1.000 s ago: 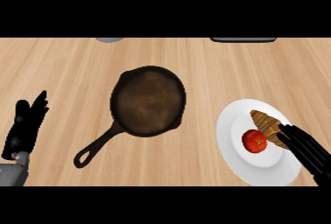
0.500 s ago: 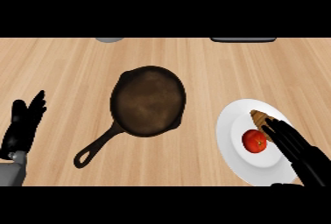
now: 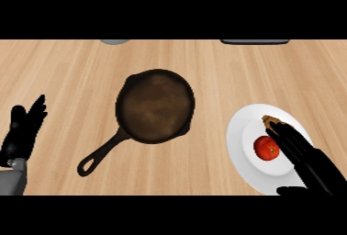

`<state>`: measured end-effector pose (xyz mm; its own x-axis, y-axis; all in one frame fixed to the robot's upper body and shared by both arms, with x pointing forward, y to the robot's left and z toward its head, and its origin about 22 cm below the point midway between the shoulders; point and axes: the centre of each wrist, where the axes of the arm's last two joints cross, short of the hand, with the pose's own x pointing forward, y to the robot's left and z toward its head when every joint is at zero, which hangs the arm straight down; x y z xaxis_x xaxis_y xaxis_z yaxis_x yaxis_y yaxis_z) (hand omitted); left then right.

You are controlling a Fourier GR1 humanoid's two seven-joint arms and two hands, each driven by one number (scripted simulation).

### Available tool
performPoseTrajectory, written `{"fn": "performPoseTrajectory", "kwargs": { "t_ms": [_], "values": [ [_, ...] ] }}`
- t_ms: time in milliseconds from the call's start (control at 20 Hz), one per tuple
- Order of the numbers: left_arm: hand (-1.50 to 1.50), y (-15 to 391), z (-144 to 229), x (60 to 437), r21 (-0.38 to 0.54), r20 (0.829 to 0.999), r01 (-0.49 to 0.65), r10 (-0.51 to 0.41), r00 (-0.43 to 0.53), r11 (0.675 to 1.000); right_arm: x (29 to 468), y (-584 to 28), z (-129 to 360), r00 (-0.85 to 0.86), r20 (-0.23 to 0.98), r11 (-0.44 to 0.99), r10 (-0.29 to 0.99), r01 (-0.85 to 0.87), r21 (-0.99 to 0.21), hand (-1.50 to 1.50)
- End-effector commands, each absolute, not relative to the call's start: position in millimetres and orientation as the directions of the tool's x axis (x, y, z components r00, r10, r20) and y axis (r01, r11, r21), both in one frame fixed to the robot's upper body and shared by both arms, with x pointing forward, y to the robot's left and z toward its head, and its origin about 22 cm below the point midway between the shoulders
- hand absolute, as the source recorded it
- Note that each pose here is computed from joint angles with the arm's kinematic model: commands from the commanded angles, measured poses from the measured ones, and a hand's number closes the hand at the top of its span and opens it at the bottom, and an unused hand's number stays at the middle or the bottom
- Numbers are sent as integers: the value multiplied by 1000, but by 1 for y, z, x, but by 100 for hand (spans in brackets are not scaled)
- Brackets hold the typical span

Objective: Pick the tomato from the plate and place it in the pan

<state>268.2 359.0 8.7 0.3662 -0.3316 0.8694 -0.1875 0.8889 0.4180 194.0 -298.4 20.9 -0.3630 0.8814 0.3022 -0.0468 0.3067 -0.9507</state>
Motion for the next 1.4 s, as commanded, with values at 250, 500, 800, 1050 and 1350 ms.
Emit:
{"fn": "performPoseTrajectory", "kwargs": {
  "t_ms": [250,500,800,1050,1350],
  "values": [
    [0,368,21,285,413,870,-188,-325,371,891,225,-288,5,-357,300,298,885,-61,-953,-150],
    [0,354,13,276,419,869,-192,-331,367,888,228,-269,16,-329,295,285,897,-78,-955,-150],
    [0,356,13,272,403,876,-182,-320,361,897,243,-291,-12,-297,274,260,915,-86,-962,-150],
    [0,356,3,256,417,871,-189,-331,363,889,229,-295,-19,-355,153,186,922,60,-981,150],
    [0,348,19,271,426,867,-196,-336,367,883,227,-291,0,-363,160,203,918,84,-976,150]
  ]
}}
